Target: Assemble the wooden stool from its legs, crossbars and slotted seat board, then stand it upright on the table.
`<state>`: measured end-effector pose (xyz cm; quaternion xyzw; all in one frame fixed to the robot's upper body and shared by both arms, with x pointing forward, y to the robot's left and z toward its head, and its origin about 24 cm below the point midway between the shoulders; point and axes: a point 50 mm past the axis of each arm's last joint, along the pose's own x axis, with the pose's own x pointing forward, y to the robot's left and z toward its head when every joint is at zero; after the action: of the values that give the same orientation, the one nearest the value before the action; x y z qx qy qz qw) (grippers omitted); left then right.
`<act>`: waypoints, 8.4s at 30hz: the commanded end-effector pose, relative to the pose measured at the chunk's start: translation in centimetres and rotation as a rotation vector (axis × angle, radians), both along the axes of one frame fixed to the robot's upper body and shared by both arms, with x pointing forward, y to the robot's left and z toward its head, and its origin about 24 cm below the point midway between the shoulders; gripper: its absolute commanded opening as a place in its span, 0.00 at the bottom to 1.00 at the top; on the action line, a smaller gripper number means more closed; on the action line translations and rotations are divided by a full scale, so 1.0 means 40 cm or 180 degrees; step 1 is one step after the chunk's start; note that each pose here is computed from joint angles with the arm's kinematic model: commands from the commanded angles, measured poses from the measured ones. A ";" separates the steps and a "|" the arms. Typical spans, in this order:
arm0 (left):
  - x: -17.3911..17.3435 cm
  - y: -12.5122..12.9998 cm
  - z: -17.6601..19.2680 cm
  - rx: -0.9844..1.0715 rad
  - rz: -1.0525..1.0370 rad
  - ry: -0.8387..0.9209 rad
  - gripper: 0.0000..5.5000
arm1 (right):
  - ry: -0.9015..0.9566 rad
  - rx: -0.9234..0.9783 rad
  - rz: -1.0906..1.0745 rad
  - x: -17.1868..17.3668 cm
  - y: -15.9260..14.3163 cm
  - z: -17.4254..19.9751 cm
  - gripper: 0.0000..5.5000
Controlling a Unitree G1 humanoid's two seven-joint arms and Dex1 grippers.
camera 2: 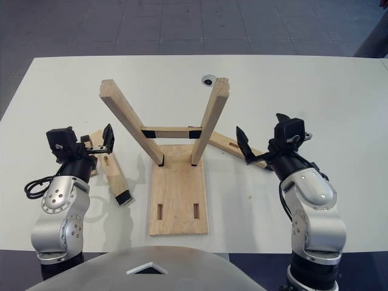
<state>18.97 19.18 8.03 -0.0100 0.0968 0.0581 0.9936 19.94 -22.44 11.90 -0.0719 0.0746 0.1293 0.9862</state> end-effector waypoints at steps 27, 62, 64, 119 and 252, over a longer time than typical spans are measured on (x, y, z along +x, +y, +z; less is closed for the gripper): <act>-0.153 0.047 -0.116 0.0339 0.0096 0.1051 0.99 | -0.0068 0.0124 -0.0079 -0.012 0.004 0.020 0.99; -0.079 0.056 -0.088 0.0206 0.0412 0.0474 0.99 | 0.0006 0.0180 -0.0092 -0.025 0.013 0.000 0.99; -0.085 0.059 -0.100 0.0205 0.0417 0.0588 0.99 | -0.0003 0.0181 -0.0087 -0.026 0.013 0.001 0.99; -0.155 0.103 -0.277 -0.0013 0.0562 0.1908 0.24 | -0.0114 0.0269 -0.0164 -0.042 0.028 0.029 1.00; -0.131 0.039 0.079 -0.0260 0.0192 -0.0972 0.24 | -0.0639 0.0964 0.0532 -0.063 0.060 0.243 1.00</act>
<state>13.61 20.84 11.37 -0.0553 -0.0496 0.0840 0.9937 18.24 -21.01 20.53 0.0409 0.0053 0.1455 0.9885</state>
